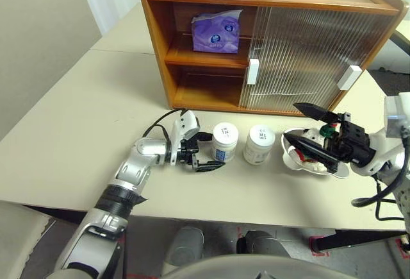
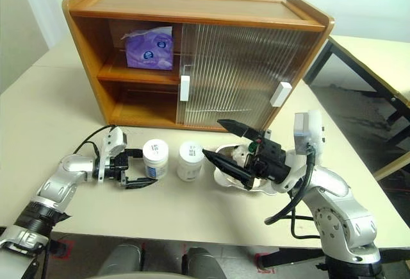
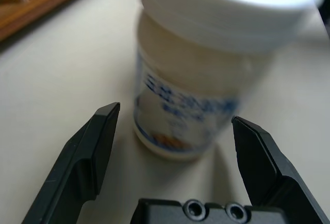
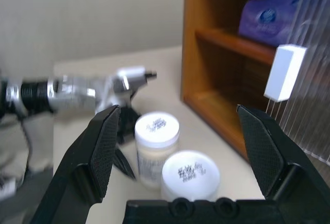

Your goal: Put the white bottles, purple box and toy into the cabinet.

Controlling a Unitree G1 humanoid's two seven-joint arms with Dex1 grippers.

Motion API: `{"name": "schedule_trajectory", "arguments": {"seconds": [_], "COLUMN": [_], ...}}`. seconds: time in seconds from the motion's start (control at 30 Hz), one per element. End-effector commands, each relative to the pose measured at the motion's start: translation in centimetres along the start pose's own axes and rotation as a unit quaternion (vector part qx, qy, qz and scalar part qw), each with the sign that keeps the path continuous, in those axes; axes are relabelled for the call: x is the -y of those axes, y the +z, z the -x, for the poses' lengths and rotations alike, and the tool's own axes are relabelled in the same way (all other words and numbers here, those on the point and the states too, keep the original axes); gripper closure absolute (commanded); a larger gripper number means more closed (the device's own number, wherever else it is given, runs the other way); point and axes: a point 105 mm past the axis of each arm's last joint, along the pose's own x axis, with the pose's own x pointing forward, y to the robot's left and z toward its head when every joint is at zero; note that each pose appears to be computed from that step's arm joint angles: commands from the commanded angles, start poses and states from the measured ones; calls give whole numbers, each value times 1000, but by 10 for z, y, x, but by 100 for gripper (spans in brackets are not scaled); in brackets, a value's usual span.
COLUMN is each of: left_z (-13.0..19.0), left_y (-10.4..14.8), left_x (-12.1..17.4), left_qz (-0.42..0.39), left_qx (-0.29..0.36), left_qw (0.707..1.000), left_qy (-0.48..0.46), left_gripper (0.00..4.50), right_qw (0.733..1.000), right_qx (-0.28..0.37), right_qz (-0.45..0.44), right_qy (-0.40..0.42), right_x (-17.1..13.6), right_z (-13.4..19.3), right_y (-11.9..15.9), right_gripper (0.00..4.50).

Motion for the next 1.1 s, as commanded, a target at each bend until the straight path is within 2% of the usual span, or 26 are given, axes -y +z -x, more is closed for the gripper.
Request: {"name": "schedule_trajectory", "arguments": {"seconds": [0.03, 0.17, 0.27, 0.33, 0.37, 0.7, 1.1], "left_z": [-2, -6, -5, -5, -6, -5, 7], "left_y": [-11, -9, -13, -12, -11, -11, 5], "left_x": [1, 4, 5, 4, 4, 2, -30], "left_qz": [0, 12, 6, 10, 13, 26, 0], "left_qx": [-21, -9, -23, -14, -7, 9, 25], "left_qw": [1000, 1000, 1000, 1000, 1000, 1000, 994], "left_qy": [3, -7, -11, -9, -8, 1, 110], "left_gripper": [4, 4, 66, 129, 135, 135, 135], "right_qw": [1000, 1000, 1000, 1000, 1000, 1000, 1000], "right_qx": [-5, -21, -20, -20, -20, -23, -26], "right_qz": [4, 6, 7, 8, 8, 7, 7], "right_qy": [-3, 4, 5, 6, 7, 9, 14], "right_x": [2, 1, 1, 1, 0, -2, 1], "right_z": [7, 13, 15, 15, 15, 13, 15], "right_y": [-1, -8, -9, -9, -9, -9, -12], "right_gripper": [0, 0, 0, 0, 0, 0, 0]}}
